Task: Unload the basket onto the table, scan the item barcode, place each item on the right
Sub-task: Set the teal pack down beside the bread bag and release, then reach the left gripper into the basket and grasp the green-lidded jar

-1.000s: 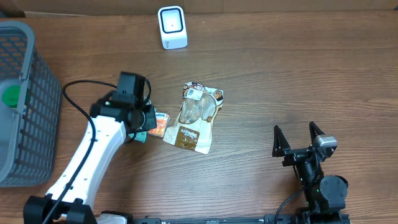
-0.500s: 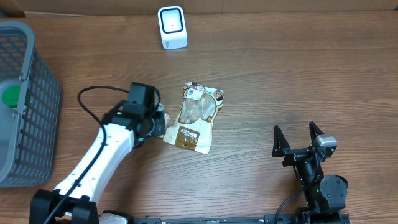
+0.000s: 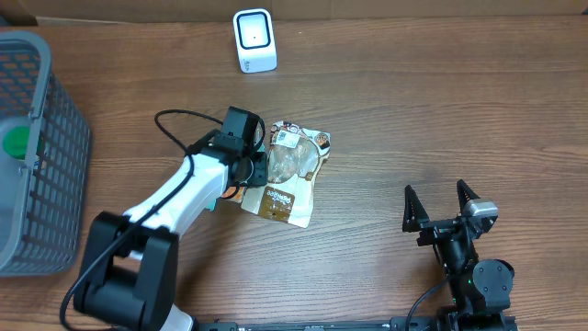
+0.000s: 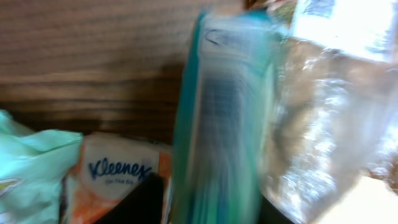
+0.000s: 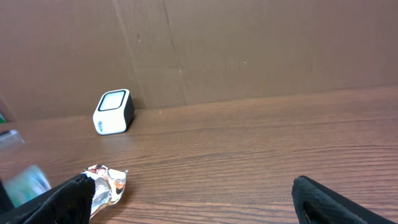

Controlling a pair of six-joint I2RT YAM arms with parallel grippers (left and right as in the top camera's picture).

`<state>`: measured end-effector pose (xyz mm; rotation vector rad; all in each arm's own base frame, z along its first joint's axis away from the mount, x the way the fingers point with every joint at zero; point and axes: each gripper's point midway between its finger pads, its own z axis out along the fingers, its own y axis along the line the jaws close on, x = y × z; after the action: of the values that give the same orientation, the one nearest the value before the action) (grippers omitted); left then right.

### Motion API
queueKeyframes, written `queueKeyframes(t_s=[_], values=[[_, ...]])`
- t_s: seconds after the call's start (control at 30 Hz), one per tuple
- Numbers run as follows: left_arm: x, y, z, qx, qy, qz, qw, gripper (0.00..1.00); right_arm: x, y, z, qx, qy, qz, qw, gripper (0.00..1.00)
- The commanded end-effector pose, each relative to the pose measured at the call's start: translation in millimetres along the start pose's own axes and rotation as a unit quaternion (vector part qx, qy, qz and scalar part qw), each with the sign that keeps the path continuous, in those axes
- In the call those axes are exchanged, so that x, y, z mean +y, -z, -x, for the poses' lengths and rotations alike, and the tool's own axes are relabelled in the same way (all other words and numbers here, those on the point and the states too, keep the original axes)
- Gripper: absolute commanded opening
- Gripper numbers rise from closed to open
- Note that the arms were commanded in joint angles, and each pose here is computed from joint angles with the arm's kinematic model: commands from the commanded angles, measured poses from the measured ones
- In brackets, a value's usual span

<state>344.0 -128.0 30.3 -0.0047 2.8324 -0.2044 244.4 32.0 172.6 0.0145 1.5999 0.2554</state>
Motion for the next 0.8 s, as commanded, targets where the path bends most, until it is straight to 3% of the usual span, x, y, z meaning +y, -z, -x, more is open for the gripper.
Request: queueKeyframes(t_s=[0.0, 0.03, 0.1, 0.27, 0.5, 0.63, 0.77], values=[[-4.5, 6.7, 18.1, -0.017, 0.012, 0.001, 1.0, 0.56, -0.5, 0.0, -1.9, -0.002, -0.001, -0.001, 1.0, 1.0], [-5.8, 10.9, 20.9, -0.018, 0.012, 0.001, 1.0, 0.63, -0.5, 0.0, -1.9, -0.002, -0.001, -0.001, 1.0, 1.0], [-9.7, 23.9, 30.4, -0.023, 0.011, -0.001, 1.0, 0.67, -0.5, 0.0, -1.9, -0.002, -0.001, -0.001, 1.0, 1.0], [-22.8, 85.0, 61.3, -0.039, 0.002, -0.007, 0.999, 0.66, -0.5, 0.0, -1.9, -0.002, -0.001, -0.001, 1.0, 1.0], [-34.0, 208.0, 97.7, -0.101, -0.037, -0.013, 0.994, 0.66, -0.5, 0.0, -1.9, -0.002, -0.001, -0.001, 1.0, 1.0], [-7.0, 280.3, 111.7, -0.159, -0.009, 0.019, 0.987, 0.68, -0.5, 0.0, -1.9, -0.002, -0.001, -0.001, 1.0, 1.0], [47.7, 339.2, 117.7, -0.209, 0.058, 0.056, 0.975, 0.68, -0.5, 0.0, -1.9, -0.002, -0.001, -0.001, 1.0, 1.0]])
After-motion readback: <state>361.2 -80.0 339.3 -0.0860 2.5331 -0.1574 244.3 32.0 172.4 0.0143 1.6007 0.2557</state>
